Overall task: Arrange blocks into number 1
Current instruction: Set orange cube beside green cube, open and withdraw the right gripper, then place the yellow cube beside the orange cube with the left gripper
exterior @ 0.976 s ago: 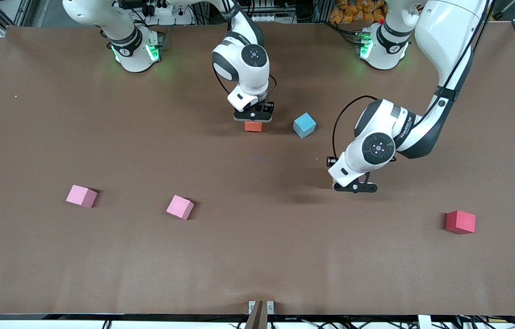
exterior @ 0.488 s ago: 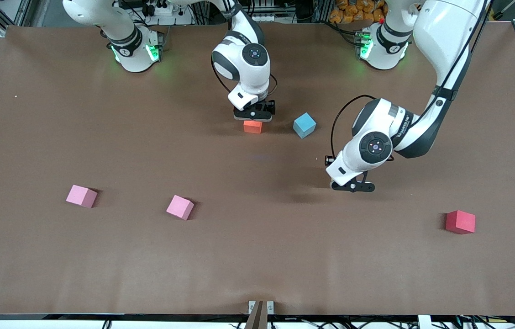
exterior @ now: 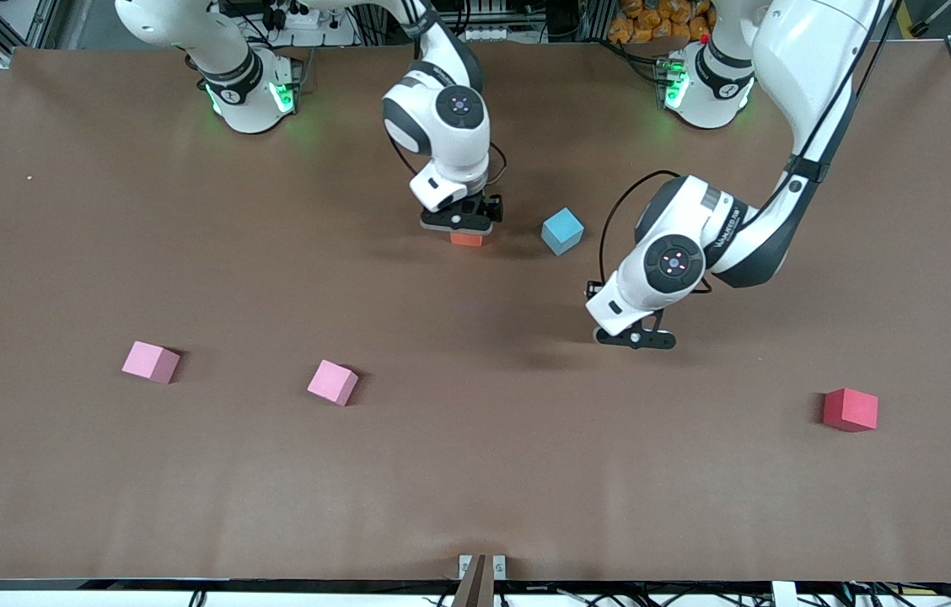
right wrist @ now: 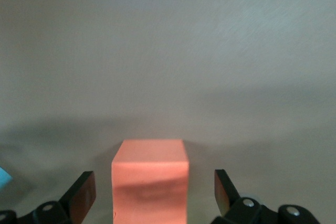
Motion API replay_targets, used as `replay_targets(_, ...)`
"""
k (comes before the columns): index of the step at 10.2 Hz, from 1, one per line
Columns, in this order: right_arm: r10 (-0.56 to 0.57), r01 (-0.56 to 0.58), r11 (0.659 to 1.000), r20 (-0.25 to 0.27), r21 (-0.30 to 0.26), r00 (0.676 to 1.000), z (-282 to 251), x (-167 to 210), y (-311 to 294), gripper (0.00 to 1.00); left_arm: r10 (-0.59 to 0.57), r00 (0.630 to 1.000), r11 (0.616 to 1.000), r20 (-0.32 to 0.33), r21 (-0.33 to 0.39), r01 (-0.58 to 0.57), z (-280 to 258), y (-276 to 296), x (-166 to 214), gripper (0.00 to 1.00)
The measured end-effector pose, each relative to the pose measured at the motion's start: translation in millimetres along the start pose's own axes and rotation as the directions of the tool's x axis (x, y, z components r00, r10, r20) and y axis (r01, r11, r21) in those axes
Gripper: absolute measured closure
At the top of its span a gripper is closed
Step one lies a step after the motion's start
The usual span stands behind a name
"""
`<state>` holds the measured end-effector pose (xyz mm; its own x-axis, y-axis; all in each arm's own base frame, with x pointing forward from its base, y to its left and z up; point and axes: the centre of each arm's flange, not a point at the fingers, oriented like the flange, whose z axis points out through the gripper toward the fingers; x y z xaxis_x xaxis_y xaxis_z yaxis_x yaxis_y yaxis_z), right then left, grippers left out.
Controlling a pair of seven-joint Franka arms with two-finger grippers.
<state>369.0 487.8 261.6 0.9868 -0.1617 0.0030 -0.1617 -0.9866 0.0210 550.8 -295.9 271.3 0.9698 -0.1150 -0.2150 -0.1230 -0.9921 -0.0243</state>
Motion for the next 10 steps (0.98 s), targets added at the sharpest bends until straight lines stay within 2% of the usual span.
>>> replay_targets(3, 0.066, -0.067, 0.997, 0.017, 0.025, 0.998, -51.1, 57.5, 41.2, 0.0, 0.021, 1.0, 1.0, -0.001, 0.005, -0.021, 0.8, 16.9, -6.6, 0.39)
replay_targets(7, 0.072, -0.072, 0.997, 0.004, 0.041, 0.997, -58.8, 186.4, 154.3, 0.0, 0.087, 0.996, 0.995, 0.01, -0.042, -0.087, 0.0, 96.8, -35.0, 0.39)
replay_targets(10, 0.005, -0.006, 1.0, 0.067, 0.014, 0.998, -66.6, 261.0, 270.5, 0.0, 0.185, 0.983, 0.982, 0.019, -0.046, -0.184, 17.2, 152.3, -47.3, 0.41)
